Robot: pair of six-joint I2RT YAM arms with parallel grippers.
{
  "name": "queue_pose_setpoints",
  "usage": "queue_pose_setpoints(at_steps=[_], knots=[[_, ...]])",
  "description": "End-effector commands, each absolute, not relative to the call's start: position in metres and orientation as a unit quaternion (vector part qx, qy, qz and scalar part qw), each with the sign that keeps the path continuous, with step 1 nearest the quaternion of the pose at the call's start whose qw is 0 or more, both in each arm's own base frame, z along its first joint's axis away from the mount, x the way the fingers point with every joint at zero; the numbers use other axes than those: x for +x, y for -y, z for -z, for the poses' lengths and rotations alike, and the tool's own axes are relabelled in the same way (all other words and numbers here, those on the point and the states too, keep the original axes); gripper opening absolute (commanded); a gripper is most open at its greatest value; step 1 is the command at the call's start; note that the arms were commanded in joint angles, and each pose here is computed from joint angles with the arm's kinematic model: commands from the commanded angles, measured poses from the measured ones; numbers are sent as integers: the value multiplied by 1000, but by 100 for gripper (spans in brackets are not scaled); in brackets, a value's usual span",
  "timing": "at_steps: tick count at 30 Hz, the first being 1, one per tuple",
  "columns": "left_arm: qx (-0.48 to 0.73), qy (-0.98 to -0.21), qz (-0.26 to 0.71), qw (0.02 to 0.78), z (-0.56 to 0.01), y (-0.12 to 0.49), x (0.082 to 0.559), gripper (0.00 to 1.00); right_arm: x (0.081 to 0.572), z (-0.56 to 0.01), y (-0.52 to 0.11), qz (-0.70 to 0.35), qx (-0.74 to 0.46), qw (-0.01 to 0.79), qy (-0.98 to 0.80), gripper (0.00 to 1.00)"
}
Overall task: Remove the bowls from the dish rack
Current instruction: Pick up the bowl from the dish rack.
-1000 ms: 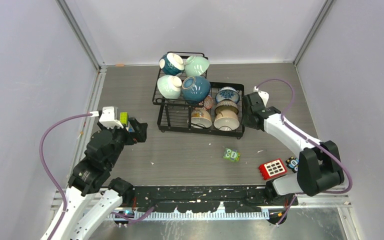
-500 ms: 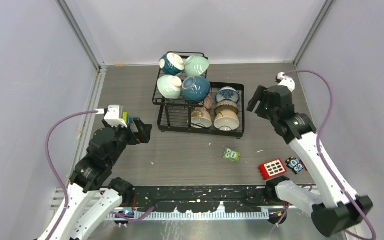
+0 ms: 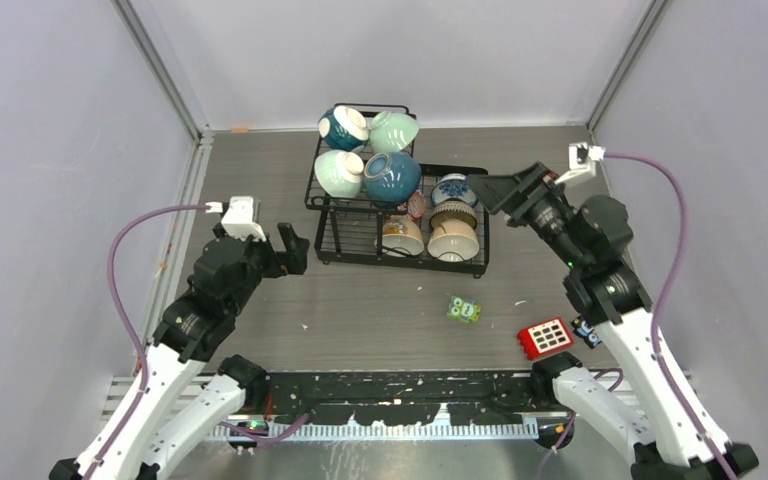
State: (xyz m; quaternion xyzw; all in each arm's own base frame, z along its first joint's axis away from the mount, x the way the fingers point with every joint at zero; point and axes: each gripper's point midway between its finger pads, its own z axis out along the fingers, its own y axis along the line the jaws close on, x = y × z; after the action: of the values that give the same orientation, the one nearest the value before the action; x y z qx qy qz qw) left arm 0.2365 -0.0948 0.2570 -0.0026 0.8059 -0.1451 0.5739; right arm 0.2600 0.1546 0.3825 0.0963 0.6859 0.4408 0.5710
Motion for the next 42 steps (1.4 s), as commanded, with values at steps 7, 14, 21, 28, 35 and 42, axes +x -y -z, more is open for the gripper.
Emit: queue_pose_setpoints(at_steps=[7, 14, 21, 28, 35, 42], knots=[[-3, -755, 158, 636, -280, 90, 236, 100, 297, -423, -207, -628, 108, 503, -584, 78], [-4, -740, 184, 647, -283, 94, 230, 100, 323, -398, -218, -642, 136, 469, -590, 72], [-3, -744, 184, 642, -281, 95, 230, 99, 334, -362, -223, -621, 144, 454, -622, 72], [-3, -748, 181, 639, -279, 95, 231, 99, 342, -334, -230, -625, 150, 429, -634, 72], [-4, -753, 175, 635, -277, 94, 233, 99, 348, -325, -240, -652, 145, 406, -623, 73], [-5, -754, 171, 634, -275, 94, 234, 99, 353, -317, -246, -677, 152, 383, -610, 73]])
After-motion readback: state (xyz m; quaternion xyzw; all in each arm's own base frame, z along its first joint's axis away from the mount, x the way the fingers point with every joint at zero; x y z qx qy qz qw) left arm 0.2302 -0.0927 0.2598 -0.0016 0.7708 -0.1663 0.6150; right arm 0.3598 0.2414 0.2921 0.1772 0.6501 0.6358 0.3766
